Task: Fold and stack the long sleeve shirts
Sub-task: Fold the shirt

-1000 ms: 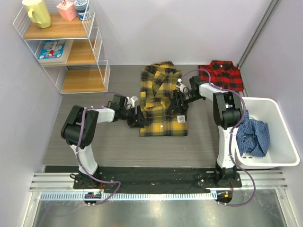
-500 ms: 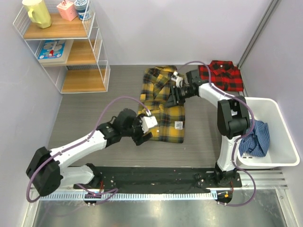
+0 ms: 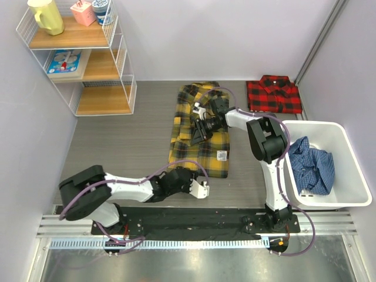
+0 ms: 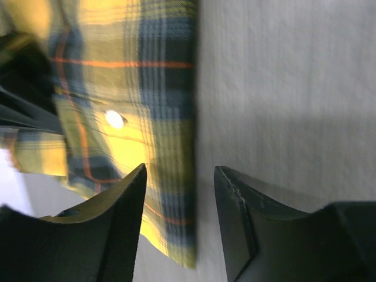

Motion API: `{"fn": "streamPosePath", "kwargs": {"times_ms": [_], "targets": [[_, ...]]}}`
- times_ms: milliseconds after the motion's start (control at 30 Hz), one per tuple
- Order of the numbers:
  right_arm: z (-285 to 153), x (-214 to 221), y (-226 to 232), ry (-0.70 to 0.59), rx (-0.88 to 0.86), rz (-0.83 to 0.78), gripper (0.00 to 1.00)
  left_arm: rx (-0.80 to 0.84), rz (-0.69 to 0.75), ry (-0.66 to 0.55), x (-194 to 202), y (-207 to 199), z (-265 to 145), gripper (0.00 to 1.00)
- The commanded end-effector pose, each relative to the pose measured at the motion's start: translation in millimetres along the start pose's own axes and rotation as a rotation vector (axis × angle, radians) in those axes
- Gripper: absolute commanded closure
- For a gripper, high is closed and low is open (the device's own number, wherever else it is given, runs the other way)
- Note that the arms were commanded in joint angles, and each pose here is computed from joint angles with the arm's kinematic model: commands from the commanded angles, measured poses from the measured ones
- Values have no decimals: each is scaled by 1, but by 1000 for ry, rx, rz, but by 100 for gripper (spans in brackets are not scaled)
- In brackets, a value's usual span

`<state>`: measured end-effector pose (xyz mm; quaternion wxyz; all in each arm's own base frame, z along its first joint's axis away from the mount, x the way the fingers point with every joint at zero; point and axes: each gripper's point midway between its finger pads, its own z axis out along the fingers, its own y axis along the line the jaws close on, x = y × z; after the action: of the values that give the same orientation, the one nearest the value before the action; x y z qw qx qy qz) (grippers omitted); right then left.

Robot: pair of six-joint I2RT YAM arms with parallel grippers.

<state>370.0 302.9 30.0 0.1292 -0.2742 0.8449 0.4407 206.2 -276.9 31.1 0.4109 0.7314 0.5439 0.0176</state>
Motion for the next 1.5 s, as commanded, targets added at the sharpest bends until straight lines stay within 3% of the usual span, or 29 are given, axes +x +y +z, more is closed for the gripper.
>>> {"fn": "streamPosePath", "kwargs": {"times_ms": [0,100,133,167,267,467,500,600,800,1033,1067,1133,1200,1233,1300,1333,1467], "targets": [[2,-6,-18,-15,43,-67,72,-89,108,69,15,0,21,51],[7,4,-23,5,56,-70,73,-96,121,91,16,0,28,63],[8,6,-23,9,58,-71,74,-102,114,82,12,4,28,70],[8,9,-21,15,56,-69,74,-73,111,92,12,1,27,83],[6,18,-6,32,44,-92,75,41,10,66,-8,1,7,100],[-1,43,44,64,-13,-72,74,331,-219,-108,-77,-4,-74,100],[-8,39,59,50,-33,-85,74,439,-245,-86,-75,-21,-89,100],[-21,35,88,46,-68,-70,74,555,-326,-80,-86,-29,-116,100],[-54,-12,95,-18,-68,-117,58,695,-444,-143,-110,-18,-142,100],[-79,-67,24,-87,5,-80,61,761,-639,-98,-103,46,-110,100],[-80,-70,17,-94,14,-78,61,785,-689,-46,-86,52,-91,100],[-85,-78,8,-110,29,-79,61,759,-698,-80,-84,88,-74,100],[-83,-79,-1,-108,52,-75,61,808,-757,-16,-54,96,-46,100],[-81,-78,-4,-104,56,-68,62,774,-740,-45,-55,121,-40,100],[-79,-76,-11,-101,69,-57,62,814,-781,8,-24,122,-9,100],[-80,-76,-14,-103,81,-59,62,769,-765,-18,-20,145,-3,100],[-75,-70,-34,-99,136,-53,62,797,-813,26,13,139,38,99]]}}
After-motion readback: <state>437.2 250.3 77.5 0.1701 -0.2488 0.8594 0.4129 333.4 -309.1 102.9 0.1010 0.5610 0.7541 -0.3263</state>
